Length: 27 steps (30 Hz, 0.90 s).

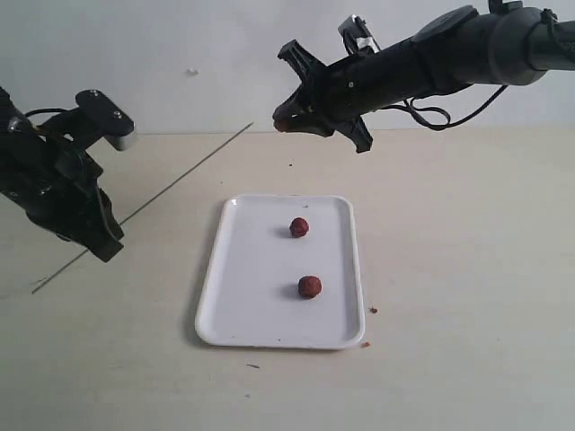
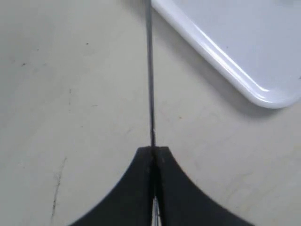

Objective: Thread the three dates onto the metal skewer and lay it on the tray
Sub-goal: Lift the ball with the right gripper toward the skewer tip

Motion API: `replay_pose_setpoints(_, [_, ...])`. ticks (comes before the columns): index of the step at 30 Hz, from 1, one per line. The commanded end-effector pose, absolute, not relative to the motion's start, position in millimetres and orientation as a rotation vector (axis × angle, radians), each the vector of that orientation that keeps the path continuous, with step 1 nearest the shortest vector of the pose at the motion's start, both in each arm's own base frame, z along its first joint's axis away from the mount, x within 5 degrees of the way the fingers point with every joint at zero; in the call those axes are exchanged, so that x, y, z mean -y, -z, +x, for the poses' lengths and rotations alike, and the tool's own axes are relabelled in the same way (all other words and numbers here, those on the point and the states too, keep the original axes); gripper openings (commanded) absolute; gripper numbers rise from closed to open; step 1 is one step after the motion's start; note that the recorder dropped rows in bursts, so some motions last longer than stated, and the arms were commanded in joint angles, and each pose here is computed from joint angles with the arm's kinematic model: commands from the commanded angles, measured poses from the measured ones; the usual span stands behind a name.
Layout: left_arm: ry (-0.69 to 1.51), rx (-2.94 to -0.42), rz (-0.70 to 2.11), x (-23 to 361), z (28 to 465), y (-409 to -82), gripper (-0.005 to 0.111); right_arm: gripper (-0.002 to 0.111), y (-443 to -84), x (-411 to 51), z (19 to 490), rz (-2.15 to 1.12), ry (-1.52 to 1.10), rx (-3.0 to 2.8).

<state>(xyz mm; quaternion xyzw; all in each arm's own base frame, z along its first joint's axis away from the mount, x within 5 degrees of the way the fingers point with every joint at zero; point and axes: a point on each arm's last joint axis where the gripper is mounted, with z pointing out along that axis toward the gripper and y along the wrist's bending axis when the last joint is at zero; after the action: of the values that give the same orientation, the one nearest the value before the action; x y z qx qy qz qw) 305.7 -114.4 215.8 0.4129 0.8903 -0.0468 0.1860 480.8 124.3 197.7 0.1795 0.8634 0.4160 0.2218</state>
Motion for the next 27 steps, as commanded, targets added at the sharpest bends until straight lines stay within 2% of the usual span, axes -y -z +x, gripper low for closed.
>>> replay_pose_setpoints(1, [0.159, -2.483, 1.206, 119, 313, -200, 0.000, 0.023, -205, -123, 481, 0.468, -1.158, -2.371])
replay_pose_setpoints(6, [0.142, -2.473, 1.180, 120, 321, -188, 0.000, 0.023, -205, -123, 480, 0.454, -1.168, -2.378])
replay_pose_setpoints(27, [0.215, -2.418, 1.185, 127, 323, -189, 0.000, 0.023, -207, -125, 478, 0.415, -1.208, -2.378])
